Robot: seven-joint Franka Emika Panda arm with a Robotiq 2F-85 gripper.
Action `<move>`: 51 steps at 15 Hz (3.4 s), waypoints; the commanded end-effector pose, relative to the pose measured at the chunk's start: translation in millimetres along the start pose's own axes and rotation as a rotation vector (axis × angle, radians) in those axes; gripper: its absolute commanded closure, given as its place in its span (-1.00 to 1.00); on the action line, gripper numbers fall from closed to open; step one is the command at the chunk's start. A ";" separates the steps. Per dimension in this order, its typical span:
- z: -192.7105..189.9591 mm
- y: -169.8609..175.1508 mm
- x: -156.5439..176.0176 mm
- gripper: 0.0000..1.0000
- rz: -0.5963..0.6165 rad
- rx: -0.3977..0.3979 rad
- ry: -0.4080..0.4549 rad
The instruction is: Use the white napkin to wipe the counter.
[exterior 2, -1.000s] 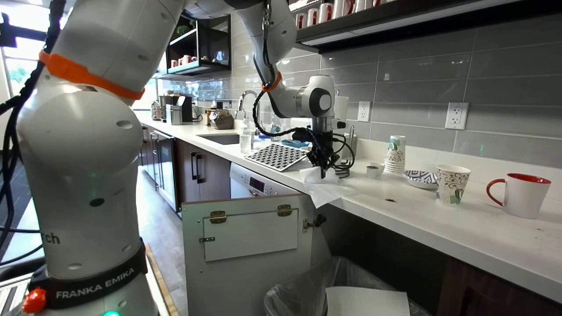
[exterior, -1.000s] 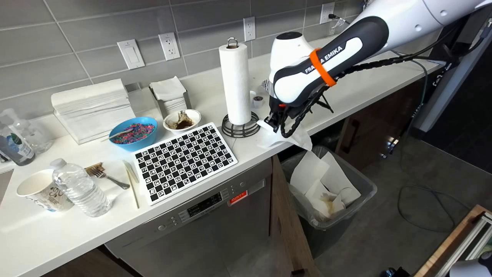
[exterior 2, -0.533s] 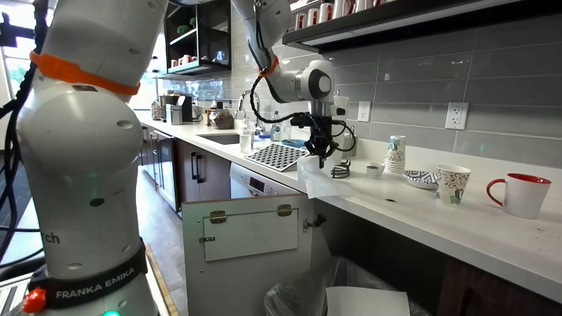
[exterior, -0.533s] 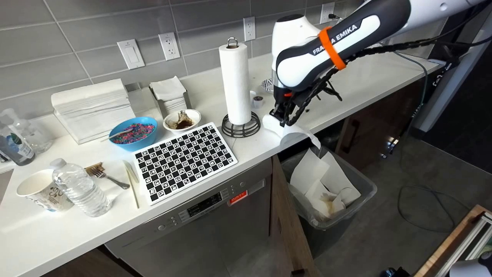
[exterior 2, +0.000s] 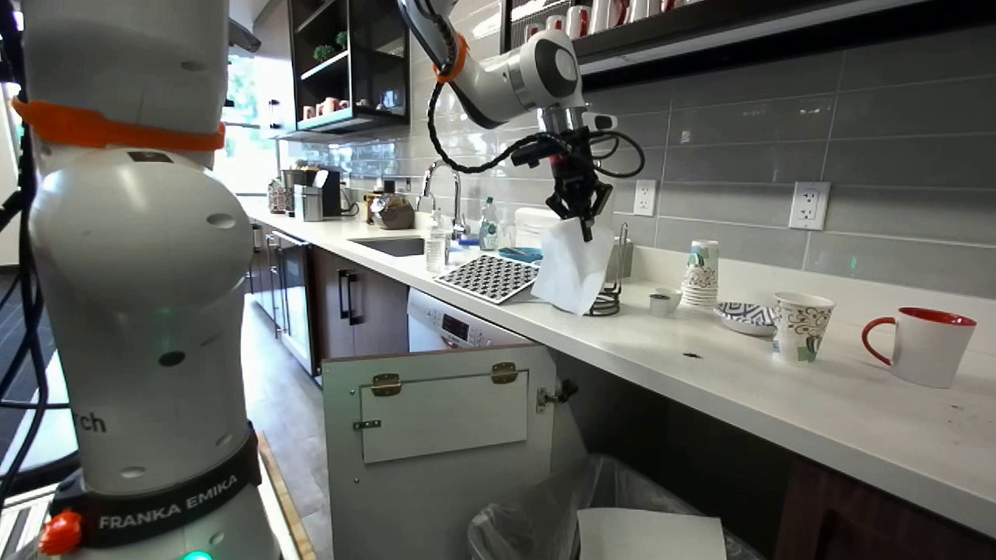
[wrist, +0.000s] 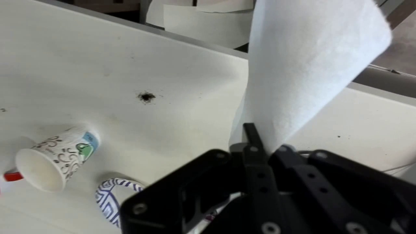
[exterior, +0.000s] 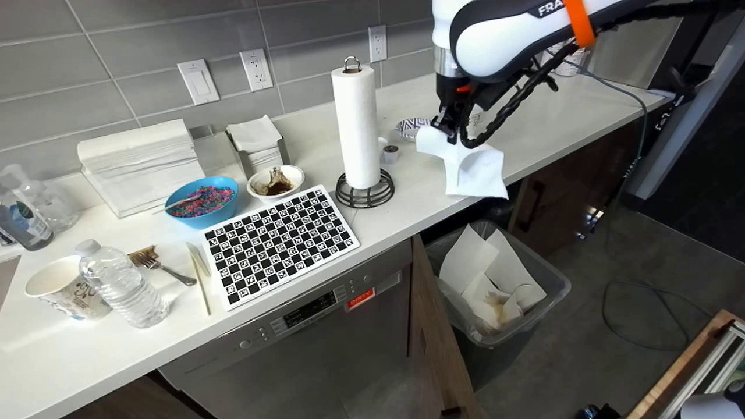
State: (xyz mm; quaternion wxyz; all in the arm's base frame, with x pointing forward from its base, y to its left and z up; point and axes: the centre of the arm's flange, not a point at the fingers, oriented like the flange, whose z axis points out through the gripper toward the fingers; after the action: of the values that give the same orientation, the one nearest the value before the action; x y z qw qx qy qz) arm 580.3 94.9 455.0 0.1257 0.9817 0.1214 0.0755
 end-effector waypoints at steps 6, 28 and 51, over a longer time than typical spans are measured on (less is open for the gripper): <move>-49.7 40.3 -37.1 0.99 0.086 -0.193 0.062; 4.2 132.4 -10.3 0.99 0.218 -0.173 0.249; 45.0 135.8 24.4 0.46 0.259 -0.098 0.254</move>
State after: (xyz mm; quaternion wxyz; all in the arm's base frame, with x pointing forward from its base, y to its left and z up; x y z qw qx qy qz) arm 630.1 -36.1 455.6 0.1572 0.9644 0.0060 0.2124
